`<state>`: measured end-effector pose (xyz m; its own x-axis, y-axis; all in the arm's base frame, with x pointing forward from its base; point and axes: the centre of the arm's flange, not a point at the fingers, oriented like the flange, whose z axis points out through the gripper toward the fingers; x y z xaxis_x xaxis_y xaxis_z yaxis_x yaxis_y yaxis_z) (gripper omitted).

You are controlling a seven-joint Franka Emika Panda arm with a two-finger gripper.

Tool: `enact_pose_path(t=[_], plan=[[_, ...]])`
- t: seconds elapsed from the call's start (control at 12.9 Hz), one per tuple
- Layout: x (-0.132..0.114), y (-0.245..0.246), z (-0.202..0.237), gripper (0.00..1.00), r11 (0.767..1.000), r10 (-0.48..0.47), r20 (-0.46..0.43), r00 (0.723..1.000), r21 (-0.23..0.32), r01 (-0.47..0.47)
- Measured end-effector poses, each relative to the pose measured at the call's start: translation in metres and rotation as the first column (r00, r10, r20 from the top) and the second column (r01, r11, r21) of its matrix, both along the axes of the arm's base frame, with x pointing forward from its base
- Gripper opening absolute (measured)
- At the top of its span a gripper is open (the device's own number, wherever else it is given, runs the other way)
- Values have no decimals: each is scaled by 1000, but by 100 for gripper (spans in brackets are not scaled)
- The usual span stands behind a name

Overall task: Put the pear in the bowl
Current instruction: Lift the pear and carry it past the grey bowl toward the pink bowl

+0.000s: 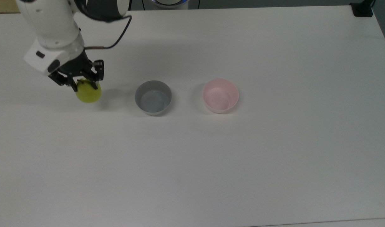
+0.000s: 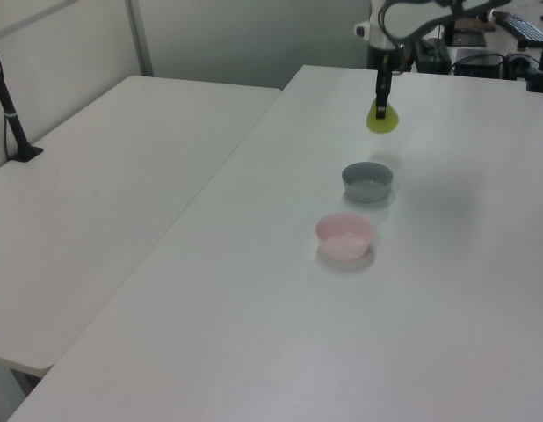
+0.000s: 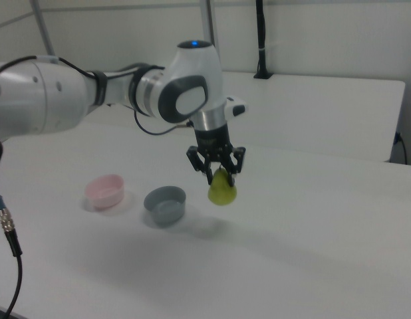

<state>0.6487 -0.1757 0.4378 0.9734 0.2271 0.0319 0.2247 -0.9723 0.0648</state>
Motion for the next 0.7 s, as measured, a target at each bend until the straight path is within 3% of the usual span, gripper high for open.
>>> enact_pose_path(t=[0.39,0.7], plan=[[-35,26,87,54,999,-10,-7,1000,31,10],[-52,56,124,54,998,-19,-30,999,51,20]])
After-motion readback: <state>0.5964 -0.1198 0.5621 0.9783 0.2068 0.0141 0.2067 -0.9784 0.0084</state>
